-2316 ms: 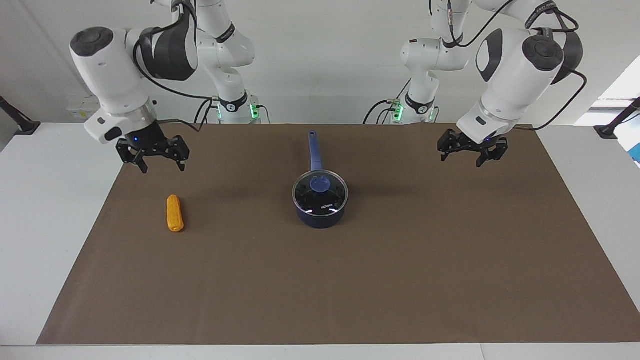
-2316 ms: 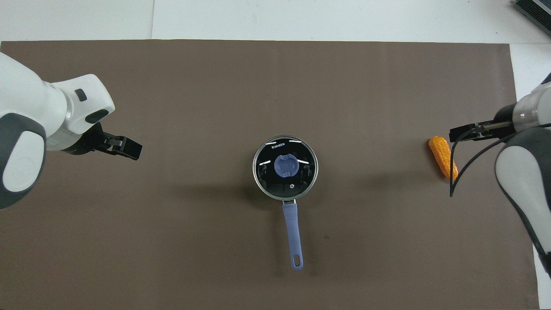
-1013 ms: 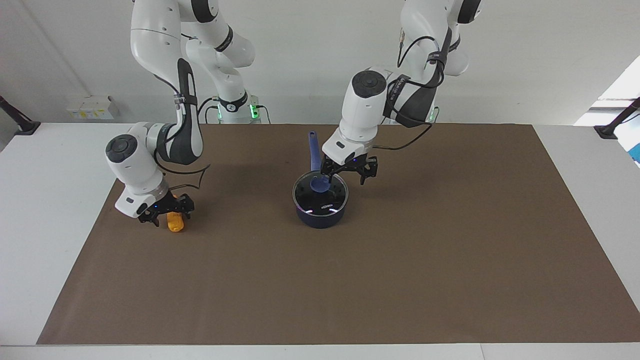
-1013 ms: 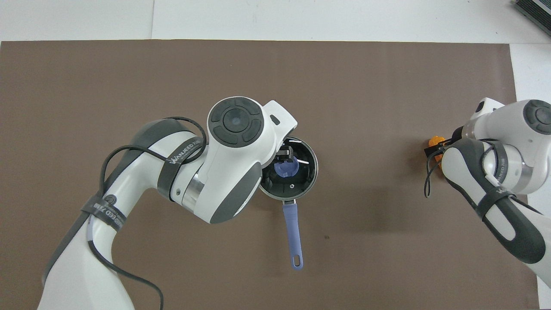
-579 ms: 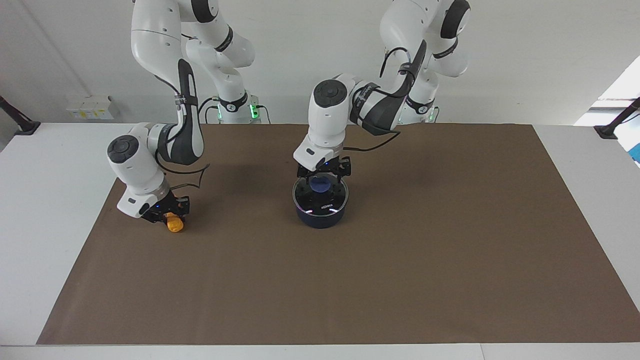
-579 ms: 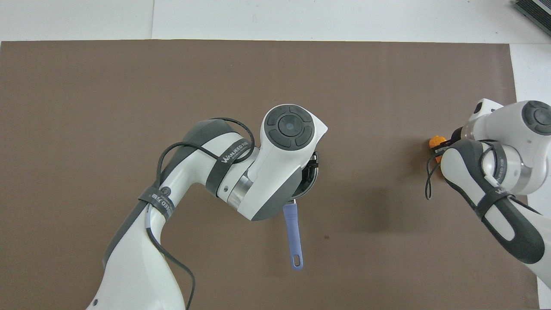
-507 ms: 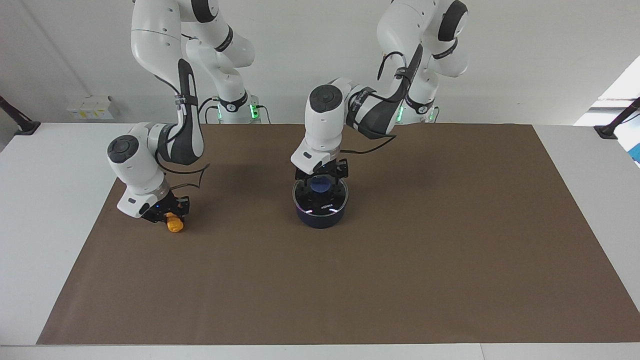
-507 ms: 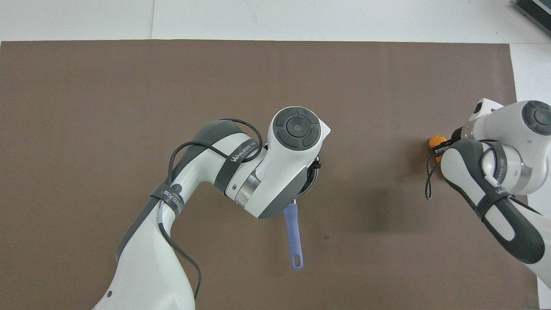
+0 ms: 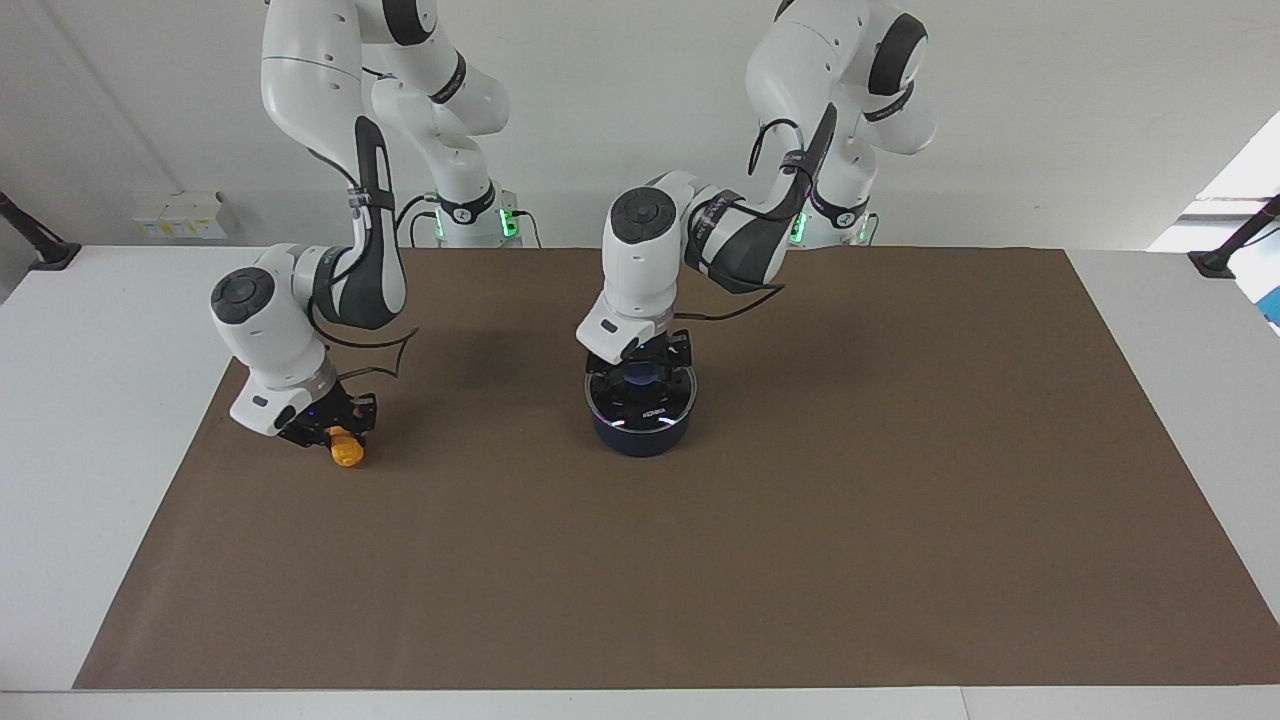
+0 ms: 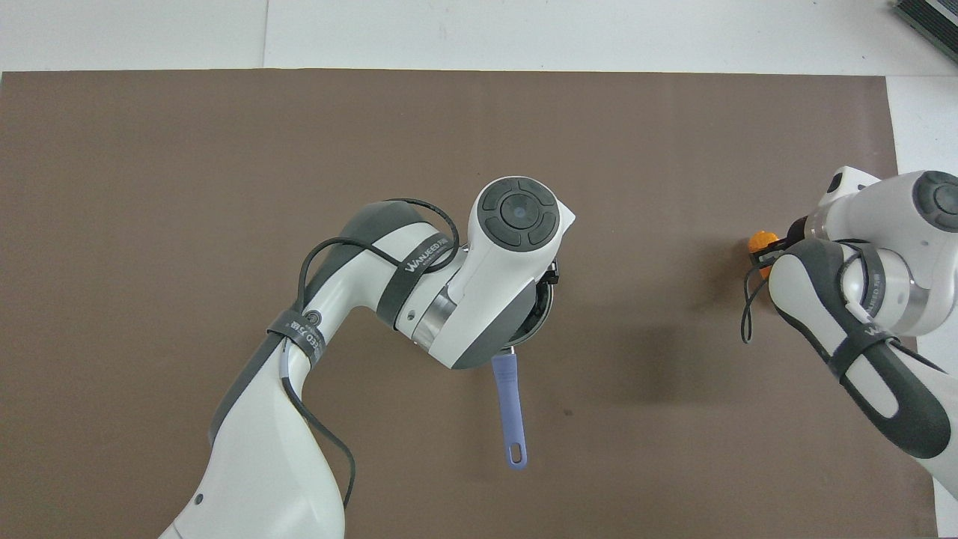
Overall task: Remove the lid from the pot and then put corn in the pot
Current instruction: 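Grasp the lid knob with the left gripper while the right gripper grasps the corn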
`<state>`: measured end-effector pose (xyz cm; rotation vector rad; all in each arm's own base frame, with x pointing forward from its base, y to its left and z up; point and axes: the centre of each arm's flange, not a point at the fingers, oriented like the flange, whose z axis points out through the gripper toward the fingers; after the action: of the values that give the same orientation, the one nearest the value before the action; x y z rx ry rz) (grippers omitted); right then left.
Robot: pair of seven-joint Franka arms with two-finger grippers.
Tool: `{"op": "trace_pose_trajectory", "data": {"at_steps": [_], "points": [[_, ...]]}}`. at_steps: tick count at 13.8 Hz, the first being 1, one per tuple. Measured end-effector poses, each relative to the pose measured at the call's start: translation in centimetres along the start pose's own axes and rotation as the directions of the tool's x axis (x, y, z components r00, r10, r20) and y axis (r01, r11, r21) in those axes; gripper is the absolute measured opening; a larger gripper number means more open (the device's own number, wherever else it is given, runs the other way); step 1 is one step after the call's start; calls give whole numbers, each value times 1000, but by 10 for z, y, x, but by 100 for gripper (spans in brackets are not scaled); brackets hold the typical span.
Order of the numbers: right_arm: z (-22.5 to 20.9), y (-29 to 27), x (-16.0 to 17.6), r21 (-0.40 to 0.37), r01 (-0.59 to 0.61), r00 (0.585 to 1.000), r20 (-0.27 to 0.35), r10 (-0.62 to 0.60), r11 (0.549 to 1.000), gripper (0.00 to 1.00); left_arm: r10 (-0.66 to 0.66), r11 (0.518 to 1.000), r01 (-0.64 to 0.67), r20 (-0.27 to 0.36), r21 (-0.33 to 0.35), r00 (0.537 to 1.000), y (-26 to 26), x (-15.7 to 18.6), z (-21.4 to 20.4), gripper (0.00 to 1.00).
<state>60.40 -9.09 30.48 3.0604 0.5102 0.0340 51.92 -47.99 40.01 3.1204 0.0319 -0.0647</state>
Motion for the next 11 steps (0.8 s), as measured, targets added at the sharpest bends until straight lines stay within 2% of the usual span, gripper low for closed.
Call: {"op": "trace_pose_trajectory", "data": {"at_steps": [4,5,6,7,9,11], "points": [[-1,0,1,-1,0,1000,-2,0,1000,41,4,1000,-4,0,-1,1000,2,-2,-1,100],[-1,0,1,-1,0,1000,-2,0,1000,41,5,1000,-5,1,-1,1000,3,-3,0,94],[-1,0,1,-1,0,1000,-2,0,1000,41,6,1000,-6,2,0,1000,3,-3,0,93],[-1,0,1,-1,0,1000,-2,0,1000,41,6,1000,-6,4,2,1000,3,-4,1,85],[-1,0,1,-1,0,1000,-2,0,1000,41,3,1000,-3,8,11,1000,1,-3,1,59],[-1,0,1,-1,0,1000,-2,0,1000,41,2,1000,-2,7,9,1000,0,-2,0,49]]}}
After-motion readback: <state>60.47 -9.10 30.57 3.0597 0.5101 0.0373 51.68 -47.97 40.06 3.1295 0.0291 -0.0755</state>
